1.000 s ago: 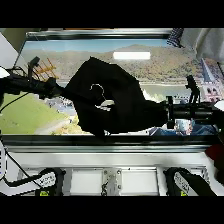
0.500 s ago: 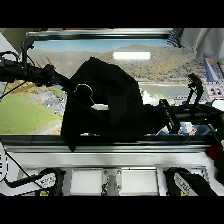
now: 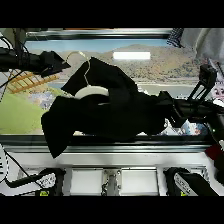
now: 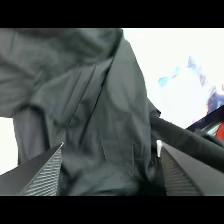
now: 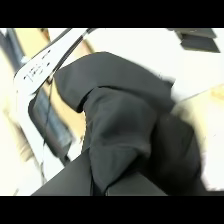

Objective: Fold the clothes and pants, and hang the long-sleeved shirts on hangers.

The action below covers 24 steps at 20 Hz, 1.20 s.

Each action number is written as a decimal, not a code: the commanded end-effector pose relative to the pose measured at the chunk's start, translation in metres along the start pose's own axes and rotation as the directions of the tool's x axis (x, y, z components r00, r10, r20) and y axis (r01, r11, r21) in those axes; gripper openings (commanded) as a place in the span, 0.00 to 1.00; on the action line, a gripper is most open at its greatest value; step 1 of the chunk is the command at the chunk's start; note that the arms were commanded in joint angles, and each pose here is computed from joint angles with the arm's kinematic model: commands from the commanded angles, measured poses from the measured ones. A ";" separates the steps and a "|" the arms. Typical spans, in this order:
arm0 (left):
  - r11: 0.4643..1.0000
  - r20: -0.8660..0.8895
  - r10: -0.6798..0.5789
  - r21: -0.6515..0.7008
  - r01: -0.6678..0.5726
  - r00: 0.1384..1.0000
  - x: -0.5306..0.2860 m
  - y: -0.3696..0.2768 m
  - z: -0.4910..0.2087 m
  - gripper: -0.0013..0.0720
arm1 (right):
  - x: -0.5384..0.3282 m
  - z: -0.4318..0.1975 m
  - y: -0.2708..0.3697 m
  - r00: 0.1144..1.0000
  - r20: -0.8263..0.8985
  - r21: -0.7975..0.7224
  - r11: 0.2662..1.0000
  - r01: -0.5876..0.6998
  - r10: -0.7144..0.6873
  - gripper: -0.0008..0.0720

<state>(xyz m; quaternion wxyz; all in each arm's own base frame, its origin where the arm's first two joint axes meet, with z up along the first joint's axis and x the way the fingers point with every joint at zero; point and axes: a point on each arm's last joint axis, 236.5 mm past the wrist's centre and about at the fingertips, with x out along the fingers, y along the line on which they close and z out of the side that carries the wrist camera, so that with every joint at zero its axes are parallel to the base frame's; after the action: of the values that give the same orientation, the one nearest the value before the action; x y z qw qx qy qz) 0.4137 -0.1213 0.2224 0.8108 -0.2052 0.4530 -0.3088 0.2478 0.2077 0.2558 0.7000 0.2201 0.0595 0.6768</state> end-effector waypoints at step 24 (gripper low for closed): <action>0.963 0.250 -0.130 0.261 0.062 0.960 -0.037 -0.106 0.064 0.04 | -0.395 0.217 0.017 -0.405 0.656 0.041 -0.505 0.862 -0.637 0.02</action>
<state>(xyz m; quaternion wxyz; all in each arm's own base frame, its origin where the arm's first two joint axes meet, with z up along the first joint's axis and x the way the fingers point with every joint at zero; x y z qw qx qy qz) 0.4195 -0.1589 0.3376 0.8667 -0.1651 0.2978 -0.3646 0.3312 -0.1598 0.3468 0.9856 0.0154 -0.1032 -0.1331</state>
